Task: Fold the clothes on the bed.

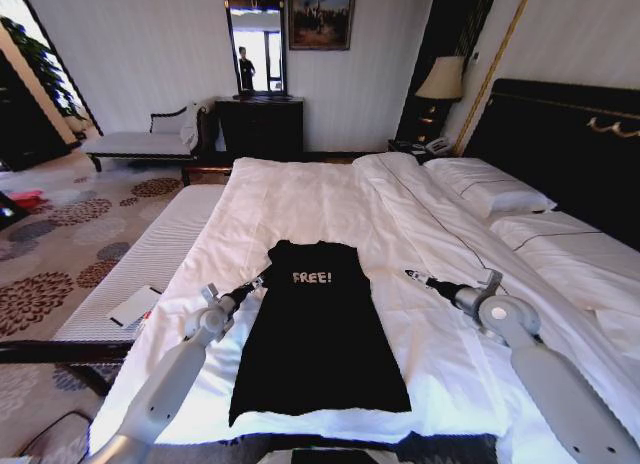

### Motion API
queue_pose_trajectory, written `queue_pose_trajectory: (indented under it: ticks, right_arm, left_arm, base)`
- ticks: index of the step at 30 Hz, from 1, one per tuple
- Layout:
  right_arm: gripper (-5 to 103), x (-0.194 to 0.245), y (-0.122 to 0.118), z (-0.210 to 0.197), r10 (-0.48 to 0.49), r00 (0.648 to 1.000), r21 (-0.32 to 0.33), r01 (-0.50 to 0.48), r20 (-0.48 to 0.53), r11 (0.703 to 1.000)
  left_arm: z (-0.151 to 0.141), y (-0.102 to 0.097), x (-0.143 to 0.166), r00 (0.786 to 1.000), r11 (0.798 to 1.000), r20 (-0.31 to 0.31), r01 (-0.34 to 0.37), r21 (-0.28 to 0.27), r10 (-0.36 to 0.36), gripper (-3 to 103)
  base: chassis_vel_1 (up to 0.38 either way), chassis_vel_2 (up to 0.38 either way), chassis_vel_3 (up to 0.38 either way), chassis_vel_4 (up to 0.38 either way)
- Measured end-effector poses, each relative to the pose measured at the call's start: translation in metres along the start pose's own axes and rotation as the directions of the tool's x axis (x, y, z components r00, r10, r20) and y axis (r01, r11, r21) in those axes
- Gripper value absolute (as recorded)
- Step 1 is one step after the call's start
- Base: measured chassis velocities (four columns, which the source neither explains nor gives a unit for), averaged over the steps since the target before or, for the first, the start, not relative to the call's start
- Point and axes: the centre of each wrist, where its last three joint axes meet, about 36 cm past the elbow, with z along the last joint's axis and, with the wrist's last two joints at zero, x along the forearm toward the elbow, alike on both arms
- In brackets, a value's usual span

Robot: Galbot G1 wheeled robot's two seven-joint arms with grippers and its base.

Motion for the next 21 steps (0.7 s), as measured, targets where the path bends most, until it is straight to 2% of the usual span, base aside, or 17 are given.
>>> queue_pose_trajectory:
  ticks: [1, 3, 6, 10, 12, 15, 16, 18, 21]
  right_arm:
    - [100, 0.0, 0.0, 0.0, 0.0, 1.0, 0.0, 0.0, 0.0, 1.0]
    - [100, 0.001, -0.0005, 0.0002, 0.002, 1.0, -0.001, -0.002, 0.001, 1.0]
    - [100, 0.0014, -0.001, 0.0003, 0.004, 1.0, -0.001, -0.004, 0.001, 1.0]
    - [100, 0.0019, -0.0013, 0.0002, 0.006, 1.0, -0.002, -0.006, 0.002, 1.0]
    - [100, 0.002, -0.0015, 0.0006, 0.007, 1.0, -0.002, -0.007, 0.001, 1.0]
    - [100, 0.0017, -0.0029, 0.0032, 0.013, 1.0, -0.002, -0.013, -0.004, 1.0]
    - [100, 0.0017, -0.0029, 0.0032, 0.013, 1.0, -0.002, -0.013, -0.004, 1.0]
    - [100, 0.0023, -0.0044, 0.0046, 0.018, 1.0, -0.003, -0.018, -0.006, 1.0]
    - [100, 0.0032, -0.0057, 0.0058, 0.022, 1.0, -0.004, -0.022, -0.007, 1.0]
  left_arm:
    - [0.0, 0.0, 0.0, 1.0, 1.0, 0.0, 0.0, 0.0, 0.0, 66]
    - [0.0022, -0.0013, -0.0012, 1.0, 1.0, -0.003, -0.002, 0.002, 0.002, 55]
    - [0.0041, -0.002, -0.0016, 1.0, 1.0, -0.006, 0.0, 0.003, 0.0, 49]
    - [0.0086, -0.0013, 0.0009, 1.0, 1.0, -0.01, 0.008, 0.006, -0.008, 28]
    - [0.0089, -0.0009, 0.0012, 1.0, 1.0, -0.01, 0.011, 0.006, -0.011, 28]
    - [0.0088, 0.0013, 0.0017, 1.0, 1.0, -0.002, 0.02, 0.008, -0.02, 11]
    - [0.0088, 0.0013, 0.0017, 1.0, 1.0, -0.002, 0.02, 0.008, -0.02, 11]
    - [0.0079, 0.0029, 0.0016, 1.0, 1.0, 0.007, 0.027, 0.006, -0.027, 3]
    - [0.0072, 0.0046, 0.0009, 0.999, 0.999, 0.02, 0.036, -0.001, -0.036, 1]
  base:
    - [0.0, 0.0, 0.0, 0.0]
    - [0.0, 0.0, 0.0, 0.0]
    - [0.0, 0.0, 0.0, 0.0]
    - [0.0, 0.0, 0.0, 0.0]
    - [0.0, 0.0, 0.0, 0.0]
    - [0.0, 0.0, 0.0, 0.0]
    - [0.0, 0.0, 0.0, 0.0]
    - [0.0, 0.0, 0.0, 0.0]
    - [0.0, 0.0, 0.0, 0.0]
